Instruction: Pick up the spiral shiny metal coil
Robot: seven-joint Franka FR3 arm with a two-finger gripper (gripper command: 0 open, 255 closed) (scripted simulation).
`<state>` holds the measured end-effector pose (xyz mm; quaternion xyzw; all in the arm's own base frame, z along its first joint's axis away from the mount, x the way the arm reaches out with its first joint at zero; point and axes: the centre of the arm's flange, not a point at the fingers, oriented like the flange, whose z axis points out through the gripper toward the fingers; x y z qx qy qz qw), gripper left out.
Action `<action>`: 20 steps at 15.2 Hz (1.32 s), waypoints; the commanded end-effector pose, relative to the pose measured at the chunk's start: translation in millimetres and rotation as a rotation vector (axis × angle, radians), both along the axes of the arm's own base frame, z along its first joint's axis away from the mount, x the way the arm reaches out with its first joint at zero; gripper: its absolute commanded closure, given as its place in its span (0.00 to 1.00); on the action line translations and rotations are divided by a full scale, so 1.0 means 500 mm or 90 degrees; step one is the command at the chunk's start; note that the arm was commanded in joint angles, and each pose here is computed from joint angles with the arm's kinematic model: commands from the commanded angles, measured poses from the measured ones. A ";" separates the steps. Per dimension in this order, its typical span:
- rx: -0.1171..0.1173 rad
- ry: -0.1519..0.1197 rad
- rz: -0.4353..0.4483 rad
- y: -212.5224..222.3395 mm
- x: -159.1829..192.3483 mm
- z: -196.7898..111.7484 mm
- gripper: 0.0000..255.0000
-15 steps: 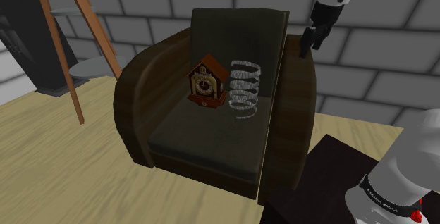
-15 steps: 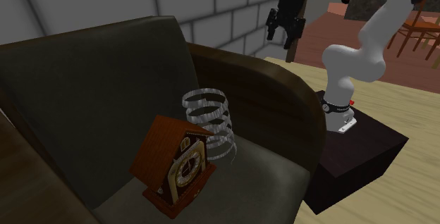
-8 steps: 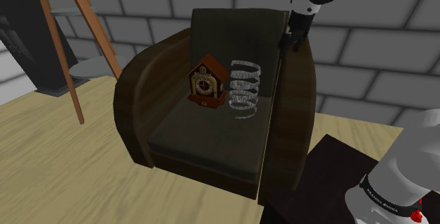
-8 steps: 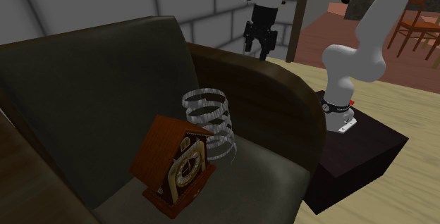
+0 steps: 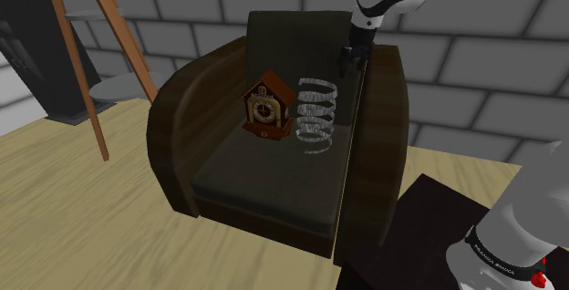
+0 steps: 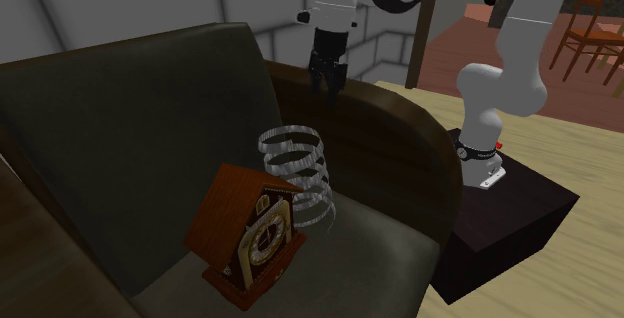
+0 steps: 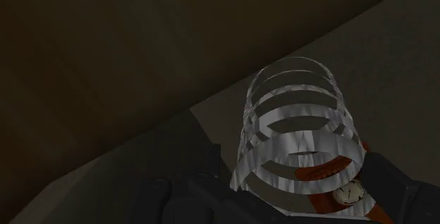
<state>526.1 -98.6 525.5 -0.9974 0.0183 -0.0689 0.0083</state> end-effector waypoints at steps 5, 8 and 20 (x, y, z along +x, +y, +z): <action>0.023 0.003 -0.011 -0.047 0.137 -0.072 0.00; 0.035 0.004 -0.017 -0.070 0.207 -0.107 0.00; 0.037 0.004 -0.018 -0.072 0.218 -0.192 1.00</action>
